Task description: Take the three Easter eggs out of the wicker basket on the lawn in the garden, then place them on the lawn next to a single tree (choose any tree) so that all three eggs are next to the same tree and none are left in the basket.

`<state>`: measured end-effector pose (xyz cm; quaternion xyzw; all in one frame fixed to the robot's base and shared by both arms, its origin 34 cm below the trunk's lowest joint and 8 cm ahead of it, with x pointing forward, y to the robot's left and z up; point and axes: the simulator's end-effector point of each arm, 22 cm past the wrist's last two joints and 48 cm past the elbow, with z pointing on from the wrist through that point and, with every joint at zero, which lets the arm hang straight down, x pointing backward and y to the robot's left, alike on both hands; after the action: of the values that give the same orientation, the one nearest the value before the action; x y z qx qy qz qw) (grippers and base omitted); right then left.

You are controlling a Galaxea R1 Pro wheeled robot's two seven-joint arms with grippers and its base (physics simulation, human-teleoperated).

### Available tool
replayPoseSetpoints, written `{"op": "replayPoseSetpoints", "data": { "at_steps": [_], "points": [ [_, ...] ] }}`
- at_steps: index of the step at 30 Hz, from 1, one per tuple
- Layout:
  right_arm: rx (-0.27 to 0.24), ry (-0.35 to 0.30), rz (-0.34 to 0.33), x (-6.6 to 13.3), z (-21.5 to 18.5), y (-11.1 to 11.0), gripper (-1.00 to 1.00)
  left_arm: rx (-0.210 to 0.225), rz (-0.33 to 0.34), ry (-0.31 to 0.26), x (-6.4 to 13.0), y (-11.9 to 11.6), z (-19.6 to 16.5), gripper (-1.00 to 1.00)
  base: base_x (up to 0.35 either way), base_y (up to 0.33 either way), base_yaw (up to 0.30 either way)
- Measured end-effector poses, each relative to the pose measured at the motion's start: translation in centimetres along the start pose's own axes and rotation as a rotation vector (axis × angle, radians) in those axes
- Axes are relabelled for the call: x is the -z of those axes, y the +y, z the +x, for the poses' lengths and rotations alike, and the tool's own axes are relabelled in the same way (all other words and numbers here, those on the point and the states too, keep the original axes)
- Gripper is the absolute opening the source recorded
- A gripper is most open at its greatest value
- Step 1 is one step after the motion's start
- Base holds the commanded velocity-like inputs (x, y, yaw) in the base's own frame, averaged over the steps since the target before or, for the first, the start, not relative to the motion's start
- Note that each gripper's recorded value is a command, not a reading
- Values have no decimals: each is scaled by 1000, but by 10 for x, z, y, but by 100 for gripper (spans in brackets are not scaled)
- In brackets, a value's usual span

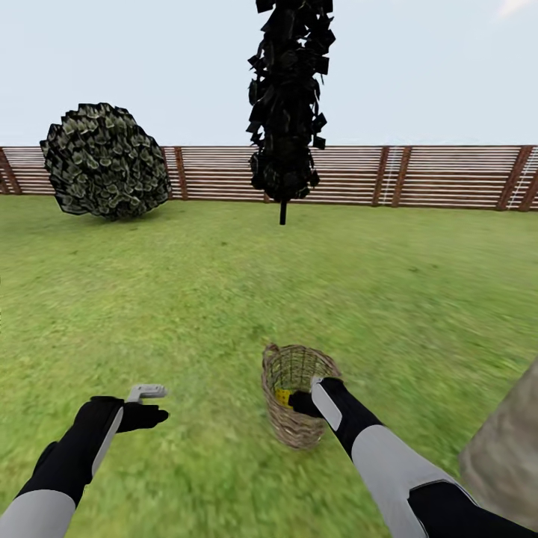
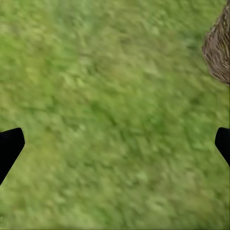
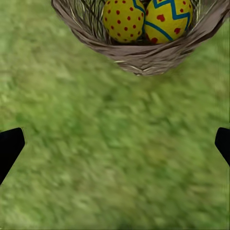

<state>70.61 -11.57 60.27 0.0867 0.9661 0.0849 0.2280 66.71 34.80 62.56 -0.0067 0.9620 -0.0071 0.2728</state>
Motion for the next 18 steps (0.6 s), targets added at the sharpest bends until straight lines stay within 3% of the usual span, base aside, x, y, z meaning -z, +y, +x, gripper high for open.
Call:
{"op": "replayPoseSetpoints", "data": {
  "at_steps": [4,10,18],
  "points": [
    [-6,19,-2,-3,5,-1,100,0,-8,6,-2,6,2,100,15,279,0],
    [-27,112,-30,-6,27,4,100,-2,-19,14,-4,15,5,100,130,182,0],
    [-39,128,-34,-8,31,4,100,-3,-18,21,-6,15,8,100,155,76,0]
  ]
}}
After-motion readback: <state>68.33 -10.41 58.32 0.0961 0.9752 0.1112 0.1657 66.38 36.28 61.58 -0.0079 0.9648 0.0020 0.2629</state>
